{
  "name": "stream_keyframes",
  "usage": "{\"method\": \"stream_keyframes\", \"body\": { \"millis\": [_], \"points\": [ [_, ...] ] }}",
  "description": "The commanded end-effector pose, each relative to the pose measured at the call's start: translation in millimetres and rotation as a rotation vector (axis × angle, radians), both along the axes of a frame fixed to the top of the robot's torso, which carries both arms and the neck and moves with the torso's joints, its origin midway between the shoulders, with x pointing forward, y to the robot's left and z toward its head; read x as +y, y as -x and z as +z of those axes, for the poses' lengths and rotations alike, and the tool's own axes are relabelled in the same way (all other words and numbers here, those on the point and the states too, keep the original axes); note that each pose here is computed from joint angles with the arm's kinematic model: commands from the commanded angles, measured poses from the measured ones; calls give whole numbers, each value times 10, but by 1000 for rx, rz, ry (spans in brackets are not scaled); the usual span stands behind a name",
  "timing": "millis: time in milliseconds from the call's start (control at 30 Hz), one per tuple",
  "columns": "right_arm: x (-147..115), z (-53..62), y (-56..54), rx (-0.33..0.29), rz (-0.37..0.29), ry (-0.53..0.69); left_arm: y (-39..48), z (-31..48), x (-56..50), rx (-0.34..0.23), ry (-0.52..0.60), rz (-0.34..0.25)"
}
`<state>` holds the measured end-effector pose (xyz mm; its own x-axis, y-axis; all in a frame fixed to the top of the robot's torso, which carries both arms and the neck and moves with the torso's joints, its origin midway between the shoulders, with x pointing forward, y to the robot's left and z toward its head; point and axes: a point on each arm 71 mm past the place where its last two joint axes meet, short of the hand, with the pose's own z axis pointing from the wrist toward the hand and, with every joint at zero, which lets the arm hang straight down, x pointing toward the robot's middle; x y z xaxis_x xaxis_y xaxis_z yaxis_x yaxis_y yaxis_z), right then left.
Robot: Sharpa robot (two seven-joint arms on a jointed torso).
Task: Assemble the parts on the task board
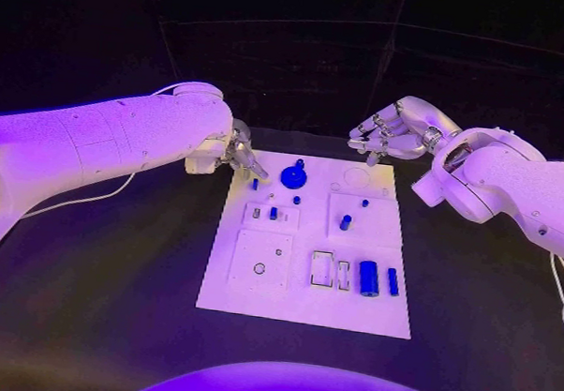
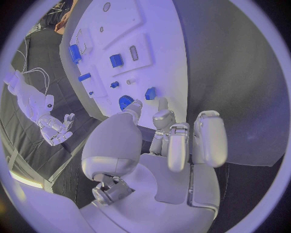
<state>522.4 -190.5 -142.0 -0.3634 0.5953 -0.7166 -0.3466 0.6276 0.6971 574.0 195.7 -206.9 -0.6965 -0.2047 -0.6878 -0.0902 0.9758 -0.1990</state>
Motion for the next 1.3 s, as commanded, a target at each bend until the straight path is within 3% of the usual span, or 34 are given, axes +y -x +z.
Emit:
{"method": "stream_keyframes", "body": {
  "millis": [33, 767, 1300],
  "points": [
    [12, 13, 1, -2, 11, -5, 14, -9, -29, 13, -3, -29],
    [28, 10, -4, -1, 13, -5, 24, -23, -111, -8, 21, -47],
    [34, 9, -5, 0, 14, -4, 38, -66, -117, 29, -4, -60]
  ]
}}
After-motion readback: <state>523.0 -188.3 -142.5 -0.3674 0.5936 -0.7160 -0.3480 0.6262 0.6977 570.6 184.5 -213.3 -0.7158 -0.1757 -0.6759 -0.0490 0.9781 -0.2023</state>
